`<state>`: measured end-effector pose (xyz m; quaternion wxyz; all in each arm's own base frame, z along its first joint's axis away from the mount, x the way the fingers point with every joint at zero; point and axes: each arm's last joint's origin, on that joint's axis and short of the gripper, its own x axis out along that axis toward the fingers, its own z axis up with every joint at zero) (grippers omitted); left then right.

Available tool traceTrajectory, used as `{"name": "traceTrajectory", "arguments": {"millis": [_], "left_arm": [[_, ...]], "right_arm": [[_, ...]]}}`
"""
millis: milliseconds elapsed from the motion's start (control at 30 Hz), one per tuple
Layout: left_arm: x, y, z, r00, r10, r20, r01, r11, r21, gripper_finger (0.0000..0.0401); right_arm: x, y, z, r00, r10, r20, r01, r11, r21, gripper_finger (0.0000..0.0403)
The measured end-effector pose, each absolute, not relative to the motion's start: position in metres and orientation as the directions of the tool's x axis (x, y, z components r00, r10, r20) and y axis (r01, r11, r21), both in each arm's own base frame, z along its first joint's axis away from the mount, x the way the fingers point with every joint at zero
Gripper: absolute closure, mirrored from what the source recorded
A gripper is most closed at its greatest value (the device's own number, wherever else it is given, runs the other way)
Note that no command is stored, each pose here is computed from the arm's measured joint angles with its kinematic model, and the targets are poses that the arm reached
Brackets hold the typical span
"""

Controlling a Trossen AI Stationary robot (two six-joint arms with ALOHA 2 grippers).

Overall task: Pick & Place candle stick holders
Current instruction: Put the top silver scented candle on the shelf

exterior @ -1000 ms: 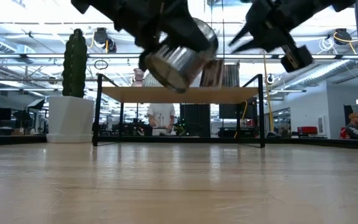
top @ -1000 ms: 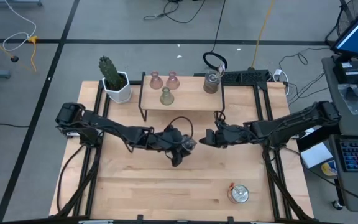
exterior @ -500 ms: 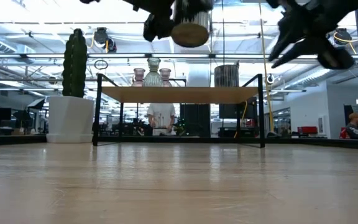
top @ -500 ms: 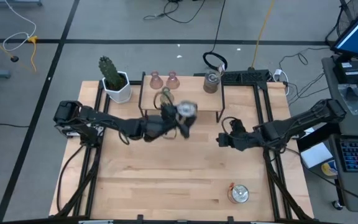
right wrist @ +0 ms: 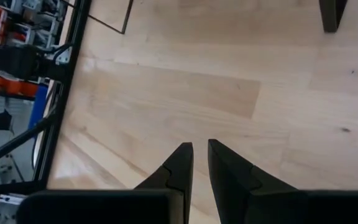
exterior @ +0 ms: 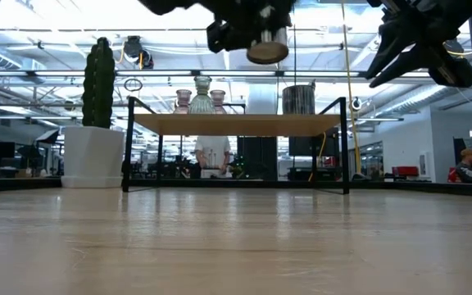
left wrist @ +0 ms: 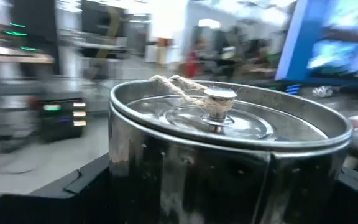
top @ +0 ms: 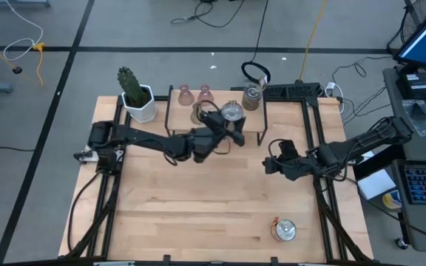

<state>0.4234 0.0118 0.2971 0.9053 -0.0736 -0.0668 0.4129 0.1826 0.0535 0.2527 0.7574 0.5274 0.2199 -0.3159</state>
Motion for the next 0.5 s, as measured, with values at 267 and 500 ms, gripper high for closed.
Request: {"name": "traceTrajectory", "arguments": {"millis": [267,500], "left_arm": [[0.463,0.021,0.278,0.491,0.870,0.042,-0.859,0.491,-0.144,0.0041],[0.465,0.041,0.269,0.433,0.902,0.010,-0.875,0.422,-0.236,0.0041]], "right_arm": [[0.179,0.052,0.252,0.684,-0.253,-0.684,0.729,0.273,0.628,0.0358],[0.178,0.052,0.252,0.687,-0.251,-0.682,0.724,0.314,0.614,0.0358]]}}
